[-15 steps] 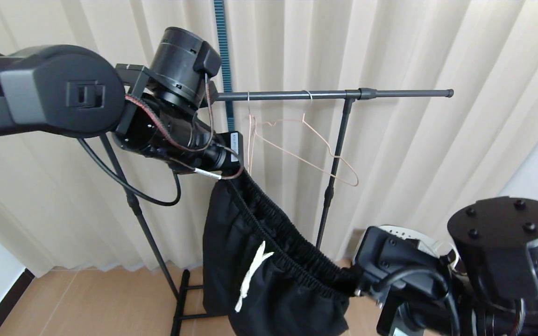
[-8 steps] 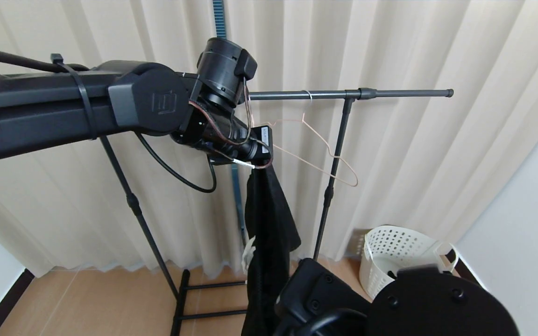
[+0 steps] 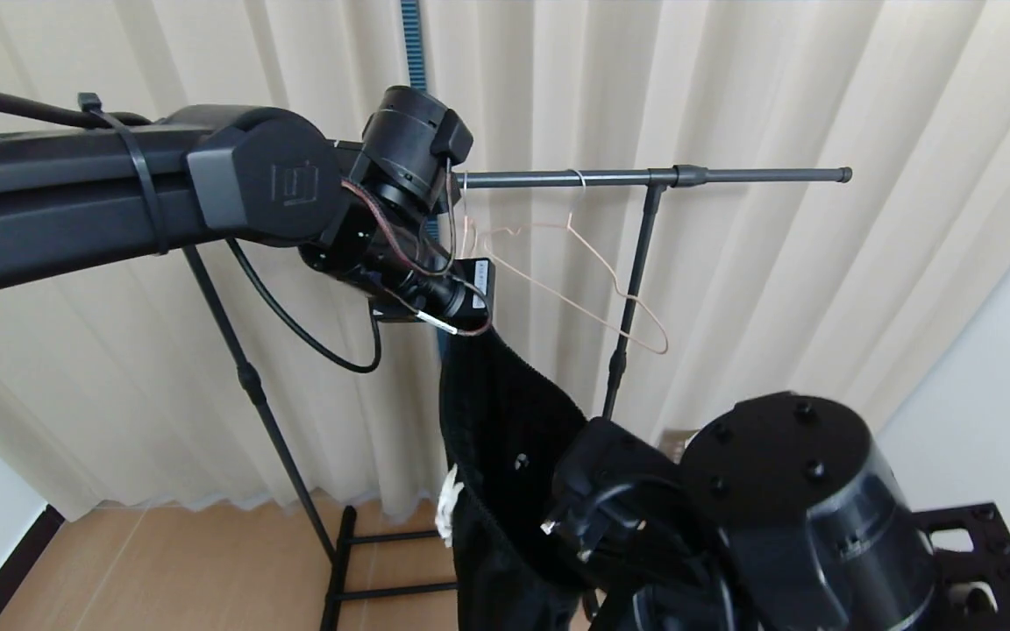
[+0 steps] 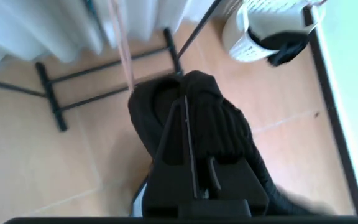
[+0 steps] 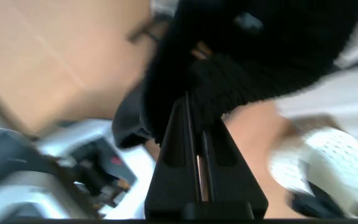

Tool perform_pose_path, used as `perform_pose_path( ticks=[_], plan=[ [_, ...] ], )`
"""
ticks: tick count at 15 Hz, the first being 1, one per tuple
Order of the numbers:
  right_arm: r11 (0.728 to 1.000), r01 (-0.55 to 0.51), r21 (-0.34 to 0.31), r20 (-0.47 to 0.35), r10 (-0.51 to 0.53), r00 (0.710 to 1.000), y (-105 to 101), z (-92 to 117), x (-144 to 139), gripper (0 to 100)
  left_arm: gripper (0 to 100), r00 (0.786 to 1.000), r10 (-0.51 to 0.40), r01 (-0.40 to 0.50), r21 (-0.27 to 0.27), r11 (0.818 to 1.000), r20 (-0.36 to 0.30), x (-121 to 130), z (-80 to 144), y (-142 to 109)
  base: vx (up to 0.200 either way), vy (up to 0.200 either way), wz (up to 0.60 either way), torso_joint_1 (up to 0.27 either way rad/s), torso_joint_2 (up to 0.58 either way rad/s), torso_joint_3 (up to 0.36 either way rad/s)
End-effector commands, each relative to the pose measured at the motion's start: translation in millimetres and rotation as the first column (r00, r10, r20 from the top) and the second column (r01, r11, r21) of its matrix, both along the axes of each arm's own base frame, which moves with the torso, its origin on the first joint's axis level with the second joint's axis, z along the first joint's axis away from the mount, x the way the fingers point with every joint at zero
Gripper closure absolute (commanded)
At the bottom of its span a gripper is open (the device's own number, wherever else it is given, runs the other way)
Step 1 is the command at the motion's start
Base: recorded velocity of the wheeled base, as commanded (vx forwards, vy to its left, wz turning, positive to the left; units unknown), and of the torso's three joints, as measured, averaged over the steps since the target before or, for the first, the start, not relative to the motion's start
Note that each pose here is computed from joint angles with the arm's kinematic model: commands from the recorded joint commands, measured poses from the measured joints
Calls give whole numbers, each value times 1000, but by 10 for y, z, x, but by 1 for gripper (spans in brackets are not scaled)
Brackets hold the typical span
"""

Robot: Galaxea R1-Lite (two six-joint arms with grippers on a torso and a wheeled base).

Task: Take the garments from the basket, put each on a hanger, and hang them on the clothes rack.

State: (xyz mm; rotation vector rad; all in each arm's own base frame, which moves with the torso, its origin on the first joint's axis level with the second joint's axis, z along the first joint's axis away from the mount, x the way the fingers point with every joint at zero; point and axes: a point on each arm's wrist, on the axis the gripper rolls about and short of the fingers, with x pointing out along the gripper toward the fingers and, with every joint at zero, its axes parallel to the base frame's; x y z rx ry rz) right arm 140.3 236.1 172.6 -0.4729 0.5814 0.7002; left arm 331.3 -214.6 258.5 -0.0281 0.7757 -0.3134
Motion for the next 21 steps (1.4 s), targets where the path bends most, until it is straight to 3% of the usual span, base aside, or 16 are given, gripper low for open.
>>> perform_pose_path(
  ticks=[1, 4, 6, 8, 10, 11, 13, 15, 17, 19, 21],
  plan=[
    [989, 116, -89, 62, -111, 992, -454, 71, 346, 100, 100, 1000, 9, -8, 26, 1000, -12, -152, 176, 180, 0, 0, 0, 0, 0, 0],
    [958, 271, -98, 92, -262, 961, -722, 120, 747, 100, 100, 996, 22, -13, 98, 995, -91, -434, 263, 364, 0, 0, 0, 0, 0, 0],
    [942, 326, -80, 102, -318, 943, -744, 132, 973, 100, 100, 988, 40, -16, 163, 986, -148, -674, 164, 511, 0, 0, 0, 0, 0, 0],
    [940, 339, -26, 135, -333, 933, -582, 122, 1232, 100, 100, 978, 72, -20, 255, 967, -195, -898, -12, 622, 0, 0, 0, 0, 0, 0],
    [927, 371, 55, 145, -375, 916, -336, 49, 1528, 100, 100, 974, 40, 27, 292, 956, -222, -1102, -211, 572, 0, 0, 0, 0, 0, 0],
    [922, 381, 65, 146, -387, 911, -275, 32, 1579, 100, 100, 974, 26, 41, 292, 955, -225, -1140, -254, 544, 0, 0, 0, 0, 0, 0],
    [905, 407, 123, 163, -423, 891, 90, -18, 1832, 100, 100, 971, -68, 130, 270, 954, -228, -1377, -490, 263, 0, 0, 0, 0, 0, 0],
    [887, 403, 228, 148, -440, 886, 379, 47, 1982, 100, 100, 964, -101, 161, 238, 958, -247, -1527, -604, -14, 0, 0, 0, 0, 0, 0],
    [862, 414, 293, 80, -454, 888, 617, 110, 1974, 100, 100, 966, -95, 137, 169, 976, -239, -1567, -591, -256, 0, 0, 0, 0, 0, 0],
    [843, 432, 321, 36, -467, 884, 673, 150, 1943, 100, 100, 970, -72, 102, 117, 988, -234, -1527, -555, -340, 0, 0, 0, 0, 0, 0],
    [838, 449, 309, 12, -476, 879, 652, 132, 1921, 100, 100, 971, -63, 90, 107, 990, -230, -1497, -552, -351, 0, 0, 0, 0, 0, 0]
  ],
)
